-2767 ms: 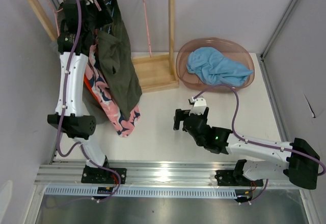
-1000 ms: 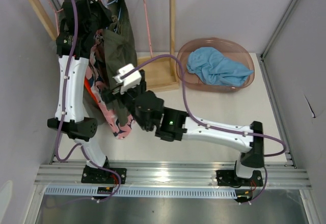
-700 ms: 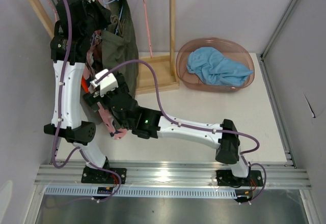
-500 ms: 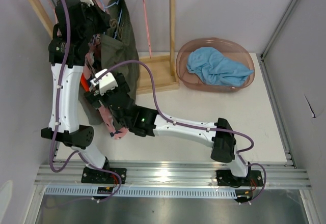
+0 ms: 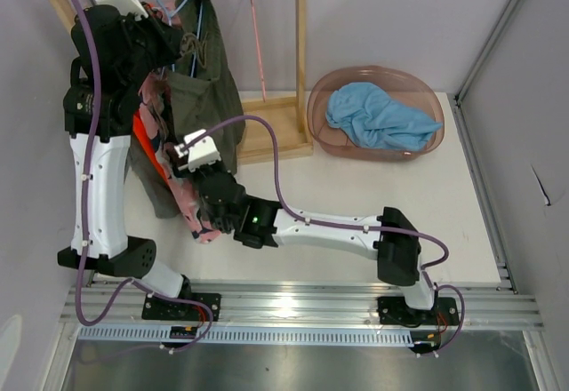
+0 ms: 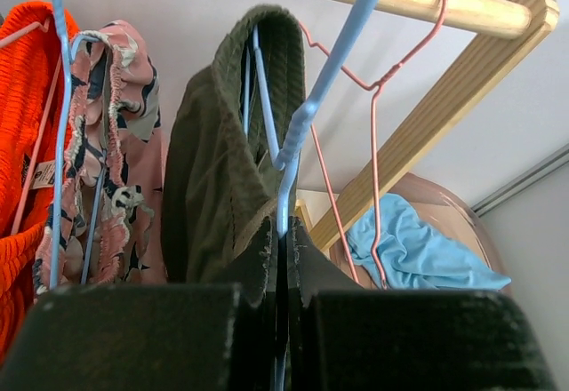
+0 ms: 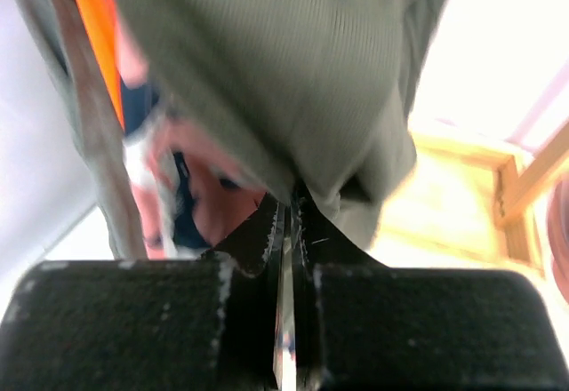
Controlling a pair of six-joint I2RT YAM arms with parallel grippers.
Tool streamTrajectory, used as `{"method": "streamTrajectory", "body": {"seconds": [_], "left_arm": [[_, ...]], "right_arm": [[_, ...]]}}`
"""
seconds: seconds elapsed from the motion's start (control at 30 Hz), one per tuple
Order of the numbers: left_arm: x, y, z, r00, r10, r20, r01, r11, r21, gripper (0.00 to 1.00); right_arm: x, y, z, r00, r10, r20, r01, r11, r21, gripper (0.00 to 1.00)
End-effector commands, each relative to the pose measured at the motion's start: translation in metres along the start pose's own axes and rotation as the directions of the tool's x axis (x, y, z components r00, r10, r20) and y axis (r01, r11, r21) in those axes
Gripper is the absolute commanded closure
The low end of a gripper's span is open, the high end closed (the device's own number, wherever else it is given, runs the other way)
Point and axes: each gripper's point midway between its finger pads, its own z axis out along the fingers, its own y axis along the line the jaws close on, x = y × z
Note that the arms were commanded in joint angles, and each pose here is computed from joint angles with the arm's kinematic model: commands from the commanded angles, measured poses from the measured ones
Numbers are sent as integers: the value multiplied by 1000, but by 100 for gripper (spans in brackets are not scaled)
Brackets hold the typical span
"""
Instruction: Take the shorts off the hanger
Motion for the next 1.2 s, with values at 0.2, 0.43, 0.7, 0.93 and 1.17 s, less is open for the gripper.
{"method": "streamTrajectory", "body": {"seconds": [0.2,0.43,0.7,0.93,1.17], "left_arm": [[-46,-17,-14,990,-3,143,-7,998,69,100],[-61,-13,-4,985,-5,175,-6,998,58,100],[-75,10,11,977,-13,211,5,999,40,100],[-72,16,23,980,-31,196,23,999,45,100],[-30,-4,-14,997,-58,55,49,988,146,100]], "right_arm": [[31,11,-116,994,64,-92,-67,997,-26,100],[71,19,-189,972,114,-207,-124,992,-37,100],[83,37,-228,973,85,-215,-106,990,-89,100],[105,42,-250,958,107,-265,-140,984,-108,100],[46,12,-184,986,85,-145,-94,994,-55,100]]}}
